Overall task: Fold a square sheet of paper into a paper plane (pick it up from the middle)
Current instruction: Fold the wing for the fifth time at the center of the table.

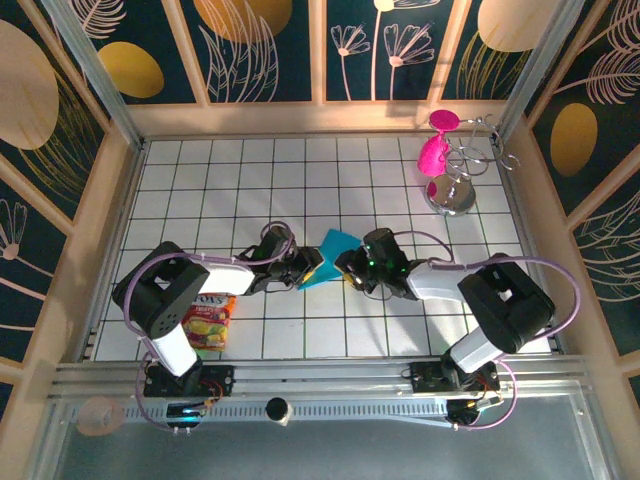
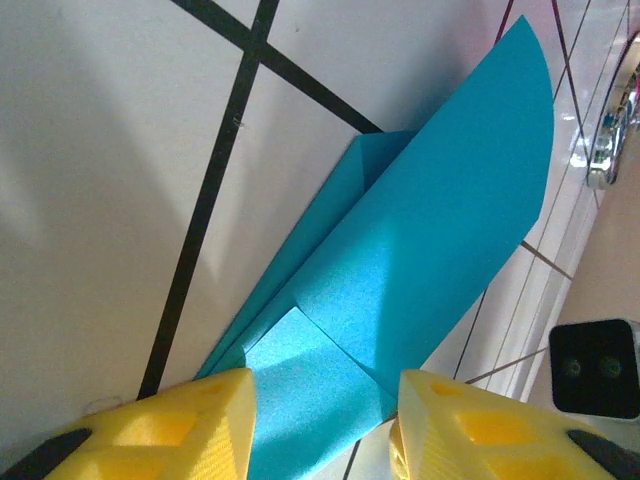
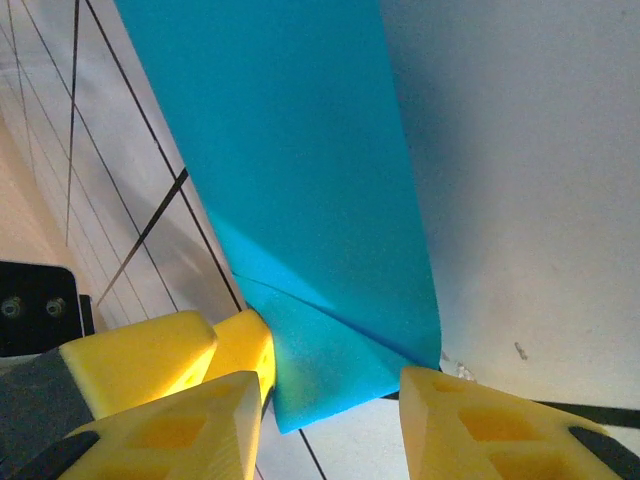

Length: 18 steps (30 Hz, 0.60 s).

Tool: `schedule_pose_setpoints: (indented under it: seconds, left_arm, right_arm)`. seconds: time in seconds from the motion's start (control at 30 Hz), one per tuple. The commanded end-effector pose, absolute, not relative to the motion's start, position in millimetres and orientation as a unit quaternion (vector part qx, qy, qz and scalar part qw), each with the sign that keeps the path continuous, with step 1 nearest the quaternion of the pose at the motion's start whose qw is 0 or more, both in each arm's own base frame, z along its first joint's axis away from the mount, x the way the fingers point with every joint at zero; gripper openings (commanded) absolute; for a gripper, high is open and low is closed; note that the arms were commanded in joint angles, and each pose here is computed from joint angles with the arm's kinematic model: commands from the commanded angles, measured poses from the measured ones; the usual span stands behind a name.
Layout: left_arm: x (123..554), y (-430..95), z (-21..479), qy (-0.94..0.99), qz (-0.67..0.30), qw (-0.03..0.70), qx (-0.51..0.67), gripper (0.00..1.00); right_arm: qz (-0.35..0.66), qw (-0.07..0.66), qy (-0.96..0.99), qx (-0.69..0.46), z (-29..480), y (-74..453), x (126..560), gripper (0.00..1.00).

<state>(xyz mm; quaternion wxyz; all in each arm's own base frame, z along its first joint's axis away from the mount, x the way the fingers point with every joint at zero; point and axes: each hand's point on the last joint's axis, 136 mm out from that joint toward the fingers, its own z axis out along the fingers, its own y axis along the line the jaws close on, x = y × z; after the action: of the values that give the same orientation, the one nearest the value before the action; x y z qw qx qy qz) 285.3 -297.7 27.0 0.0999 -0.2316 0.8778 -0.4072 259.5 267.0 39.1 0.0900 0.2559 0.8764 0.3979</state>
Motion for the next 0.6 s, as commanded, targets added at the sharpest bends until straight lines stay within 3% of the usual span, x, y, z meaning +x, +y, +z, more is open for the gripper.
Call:
schedule_pose_setpoints:
  seconds: [0.0,0.57]
  left_arm:
    - [265,-282,0,0.889,-0.372,0.057,-0.26,0.43]
    - [267,-278,-1,0.89,-0.368,0.06,-0.262,0.43]
  right_arm:
    - [0.385,0.093,0.881,0.257,37,267,263,0.41]
    - [0.342,0.096,0.893,0.275,29,252,259,0.45]
